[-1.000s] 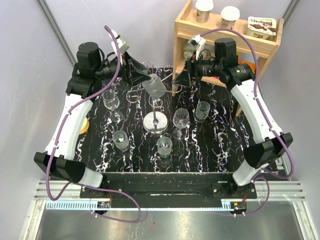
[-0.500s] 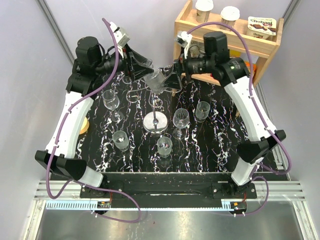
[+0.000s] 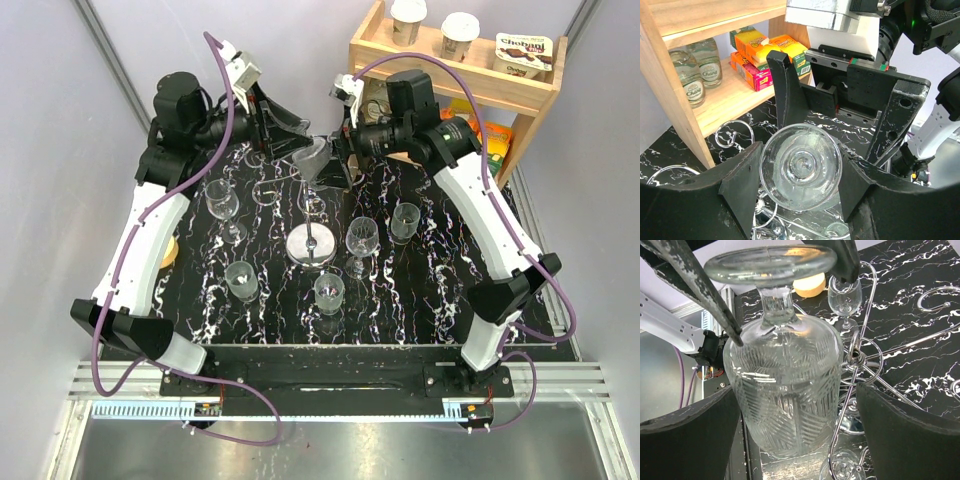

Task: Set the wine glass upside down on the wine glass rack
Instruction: Turn the wine glass upside down at the wine rack.

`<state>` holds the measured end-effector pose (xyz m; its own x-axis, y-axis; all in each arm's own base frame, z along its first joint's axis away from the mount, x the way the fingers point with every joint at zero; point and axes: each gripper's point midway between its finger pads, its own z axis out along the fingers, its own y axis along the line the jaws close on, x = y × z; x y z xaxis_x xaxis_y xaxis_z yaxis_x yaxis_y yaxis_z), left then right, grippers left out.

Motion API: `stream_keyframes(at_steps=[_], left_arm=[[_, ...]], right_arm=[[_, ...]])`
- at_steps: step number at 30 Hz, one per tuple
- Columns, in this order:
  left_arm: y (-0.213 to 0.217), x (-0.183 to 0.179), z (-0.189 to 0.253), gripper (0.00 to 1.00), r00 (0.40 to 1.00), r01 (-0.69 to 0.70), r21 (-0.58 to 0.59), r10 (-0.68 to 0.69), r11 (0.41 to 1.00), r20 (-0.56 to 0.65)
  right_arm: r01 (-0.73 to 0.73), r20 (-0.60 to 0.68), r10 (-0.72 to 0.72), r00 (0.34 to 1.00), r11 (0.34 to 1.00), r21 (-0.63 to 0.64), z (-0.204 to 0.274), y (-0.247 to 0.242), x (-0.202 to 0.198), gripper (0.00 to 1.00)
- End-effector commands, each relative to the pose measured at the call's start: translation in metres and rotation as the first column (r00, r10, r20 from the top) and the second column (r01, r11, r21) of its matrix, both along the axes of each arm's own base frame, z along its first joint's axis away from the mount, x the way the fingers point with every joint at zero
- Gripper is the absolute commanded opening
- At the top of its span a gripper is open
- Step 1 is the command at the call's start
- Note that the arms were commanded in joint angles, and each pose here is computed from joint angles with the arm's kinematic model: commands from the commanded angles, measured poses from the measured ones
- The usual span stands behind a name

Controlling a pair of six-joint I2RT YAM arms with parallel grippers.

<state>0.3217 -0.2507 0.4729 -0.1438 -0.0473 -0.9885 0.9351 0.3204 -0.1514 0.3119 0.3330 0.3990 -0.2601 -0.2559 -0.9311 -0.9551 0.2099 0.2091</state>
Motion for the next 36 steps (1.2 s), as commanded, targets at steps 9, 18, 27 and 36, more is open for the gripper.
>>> stream_keyframes(at_steps=[9,18,27,36], left_arm=[[0.002,-0.029,0.052,0.00,0.989,0.046,-0.084,-0.034,0.995,0.145],[0.002,-0.034,0.055,0.00,0.990,0.056,-0.102,-0.042,0.993,0.136],[0.001,-0.034,0.045,0.00,0.992,0.065,-0.097,-0.054,0.993,0.112],[-0.001,-0.033,0.047,0.00,0.993,0.074,-0.110,-0.063,0.991,0.103]], right_arm=[[-0.035,0.098,0.029,0.995,0.997,0.064,0.024,0.004,-0.014,0.99],[-0.024,0.122,0.010,0.992,0.993,0.114,0.035,0.001,-0.020,0.99],[-0.021,0.133,0.007,0.991,0.994,0.104,0.037,0.002,-0.016,0.99],[-0.041,0.108,0.030,0.994,0.994,0.103,0.033,0.006,-0.016,0.99]])
